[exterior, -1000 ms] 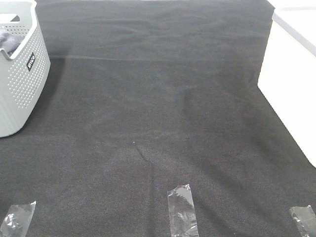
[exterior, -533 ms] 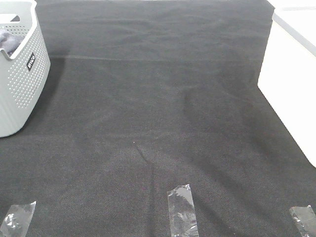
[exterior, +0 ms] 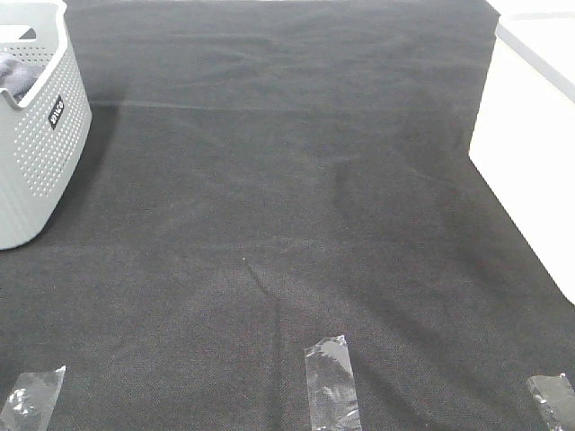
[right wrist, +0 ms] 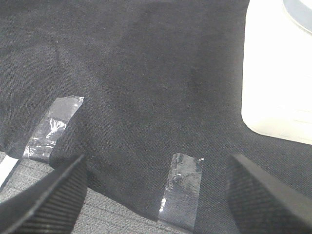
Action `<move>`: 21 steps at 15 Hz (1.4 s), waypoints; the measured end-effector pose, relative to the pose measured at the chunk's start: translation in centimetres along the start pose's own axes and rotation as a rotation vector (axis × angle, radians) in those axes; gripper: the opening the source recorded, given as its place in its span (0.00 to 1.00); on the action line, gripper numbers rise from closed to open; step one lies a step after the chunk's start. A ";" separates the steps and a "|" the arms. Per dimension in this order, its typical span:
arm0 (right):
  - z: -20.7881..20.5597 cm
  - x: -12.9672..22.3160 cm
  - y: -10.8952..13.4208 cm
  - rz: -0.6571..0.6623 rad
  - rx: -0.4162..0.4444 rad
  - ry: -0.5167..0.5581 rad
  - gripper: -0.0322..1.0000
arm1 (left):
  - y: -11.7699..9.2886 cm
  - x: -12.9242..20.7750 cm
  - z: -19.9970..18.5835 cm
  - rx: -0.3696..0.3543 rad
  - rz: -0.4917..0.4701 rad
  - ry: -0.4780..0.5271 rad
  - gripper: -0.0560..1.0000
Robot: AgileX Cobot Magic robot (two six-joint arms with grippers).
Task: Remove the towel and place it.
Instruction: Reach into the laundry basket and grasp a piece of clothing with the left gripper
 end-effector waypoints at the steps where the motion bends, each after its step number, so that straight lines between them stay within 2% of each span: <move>1: 0.0 0.0 0.0 0.000 0.000 0.000 0.77 | 0.0 0.0 0.0 0.000 0.000 0.000 0.82; 7: 0.0 0.0 0.0 0.000 0.000 0.000 0.77 | 0.2 0.0 0.0 -0.013 0.007 0.003 0.83; 8: 0.0 0.0 0.0 0.000 0.000 0.000 0.77 | 0.3 0.1 0.0 -0.019 0.010 0.004 0.85; 11: 0.0 0.0 0.0 0.000 0.000 0.000 0.77 | 0.4 0.1 0.0 -0.024 0.013 0.006 0.98; 21: 0.0 0.0 0.0 0.000 0.000 0.000 0.77 | 0.4 0.1 0.0 -0.024 0.013 0.006 0.99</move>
Point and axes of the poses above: a point on each arm's last joint axis where the gripper is mounted, z pointing out along that axis toward the gripper, y along the wrist's bending axis when the last joint is at zero, x = y × z, the point moved 6 cm from there along z, pointing out along that axis toward the gripper, and after that the axes turned 13 degrees about z, right-handed, at the moved point
